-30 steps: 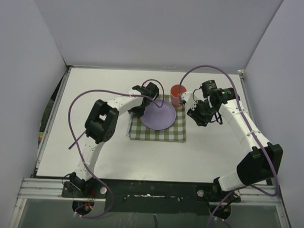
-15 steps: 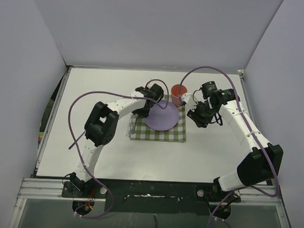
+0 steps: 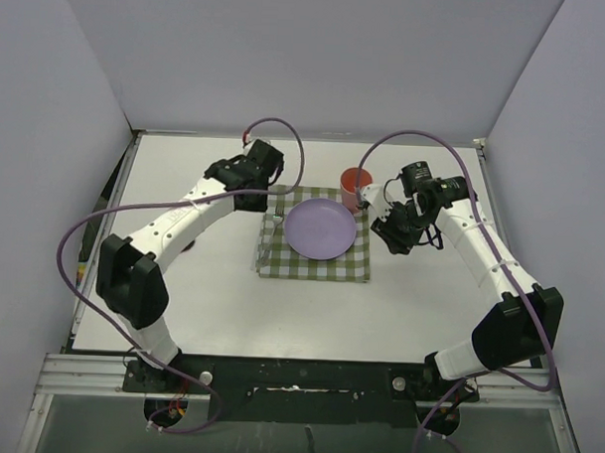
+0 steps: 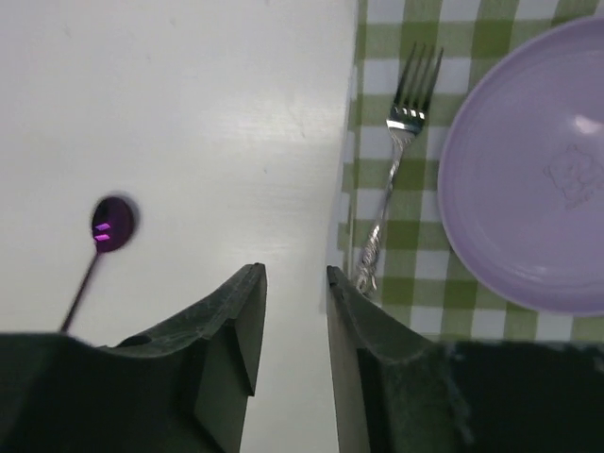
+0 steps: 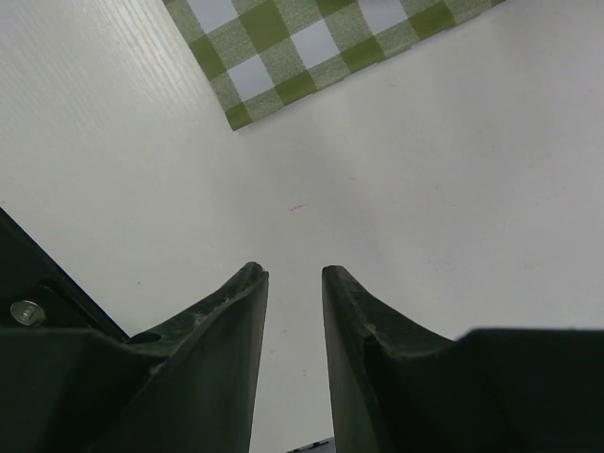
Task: Set the dinner table for one person
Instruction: Place the fork on the napkin.
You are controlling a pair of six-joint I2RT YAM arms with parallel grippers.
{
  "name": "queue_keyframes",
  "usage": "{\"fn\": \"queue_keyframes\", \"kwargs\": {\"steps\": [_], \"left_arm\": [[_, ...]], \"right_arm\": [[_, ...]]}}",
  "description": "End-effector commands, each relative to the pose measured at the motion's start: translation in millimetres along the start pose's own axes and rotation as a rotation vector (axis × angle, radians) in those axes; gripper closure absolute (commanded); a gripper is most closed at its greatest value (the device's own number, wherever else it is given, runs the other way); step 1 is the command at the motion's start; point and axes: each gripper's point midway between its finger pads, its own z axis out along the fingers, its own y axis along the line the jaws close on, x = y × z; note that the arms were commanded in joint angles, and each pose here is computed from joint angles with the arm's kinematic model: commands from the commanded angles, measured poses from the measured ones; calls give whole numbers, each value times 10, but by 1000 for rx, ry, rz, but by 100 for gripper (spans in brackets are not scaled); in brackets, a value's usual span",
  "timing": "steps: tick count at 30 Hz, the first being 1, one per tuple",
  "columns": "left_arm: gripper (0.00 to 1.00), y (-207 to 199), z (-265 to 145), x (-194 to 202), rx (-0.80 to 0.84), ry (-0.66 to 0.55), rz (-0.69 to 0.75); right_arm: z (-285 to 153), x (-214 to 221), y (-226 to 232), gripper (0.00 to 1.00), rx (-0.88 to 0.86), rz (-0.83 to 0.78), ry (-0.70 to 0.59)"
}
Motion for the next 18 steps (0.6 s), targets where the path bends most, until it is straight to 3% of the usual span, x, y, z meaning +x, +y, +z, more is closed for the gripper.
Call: {"fn": "queue_keyframes", "kwargs": {"steps": [1, 3, 5, 13, 18], "left_arm": [[73, -334, -123, 592, 203, 121, -83], [87, -473, -92, 834, 253, 174, -108], [96, -538, -13, 945, 248, 184, -96], [92, -760, 477, 943, 204, 143, 96], [92, -836, 717, 866, 234, 139, 93]], "right_arm": [[-27, -88, -26, 71, 10, 15, -48], [-15, -120, -75, 85, 34, 32, -57], [-10, -155, -141, 91, 65, 55, -66], [-56, -189, -240, 89, 107, 59, -65], [-37, -118, -214, 89, 108, 56, -46]]}}
